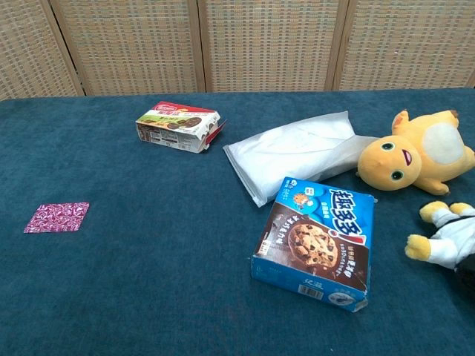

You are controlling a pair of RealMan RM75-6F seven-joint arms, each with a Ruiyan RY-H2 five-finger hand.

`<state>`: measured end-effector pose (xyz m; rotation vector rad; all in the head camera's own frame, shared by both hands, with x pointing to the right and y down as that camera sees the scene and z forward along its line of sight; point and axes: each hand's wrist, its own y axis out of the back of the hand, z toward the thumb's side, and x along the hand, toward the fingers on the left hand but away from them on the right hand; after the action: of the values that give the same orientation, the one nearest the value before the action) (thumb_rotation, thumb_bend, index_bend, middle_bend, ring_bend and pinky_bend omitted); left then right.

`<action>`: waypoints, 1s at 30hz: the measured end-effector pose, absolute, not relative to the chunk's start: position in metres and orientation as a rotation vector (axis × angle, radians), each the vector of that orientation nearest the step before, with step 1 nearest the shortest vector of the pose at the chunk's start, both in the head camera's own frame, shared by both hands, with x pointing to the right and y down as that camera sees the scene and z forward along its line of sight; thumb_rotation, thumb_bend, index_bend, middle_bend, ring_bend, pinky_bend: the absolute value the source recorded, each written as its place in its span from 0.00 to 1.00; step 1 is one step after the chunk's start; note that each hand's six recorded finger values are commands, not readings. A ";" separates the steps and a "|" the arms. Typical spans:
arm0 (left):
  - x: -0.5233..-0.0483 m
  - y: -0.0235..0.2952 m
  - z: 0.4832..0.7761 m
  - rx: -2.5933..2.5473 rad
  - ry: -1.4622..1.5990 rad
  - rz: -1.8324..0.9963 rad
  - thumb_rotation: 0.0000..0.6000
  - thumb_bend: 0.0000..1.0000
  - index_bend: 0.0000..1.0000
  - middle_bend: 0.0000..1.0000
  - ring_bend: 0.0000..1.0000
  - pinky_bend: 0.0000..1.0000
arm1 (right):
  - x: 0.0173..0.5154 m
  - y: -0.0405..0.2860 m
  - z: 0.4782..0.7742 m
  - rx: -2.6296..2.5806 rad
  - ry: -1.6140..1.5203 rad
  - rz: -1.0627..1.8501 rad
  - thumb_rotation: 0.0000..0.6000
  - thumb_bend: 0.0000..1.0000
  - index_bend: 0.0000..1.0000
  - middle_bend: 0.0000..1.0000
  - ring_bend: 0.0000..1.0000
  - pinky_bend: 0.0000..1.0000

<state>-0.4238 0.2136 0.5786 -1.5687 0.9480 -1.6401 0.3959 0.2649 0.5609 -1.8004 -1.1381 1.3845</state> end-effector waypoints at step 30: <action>-0.422 0.216 0.584 -1.584 0.907 -1.659 1.00 0.32 0.00 0.00 0.00 0.00 | 0.397 0.265 0.559 -1.799 -1.142 1.382 1.00 0.11 0.04 0.00 0.00 0.00</action>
<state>-0.4217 0.2159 0.5841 -1.5839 0.9067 -1.6593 0.3970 0.2654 0.5592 -1.7994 -1.1425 1.3818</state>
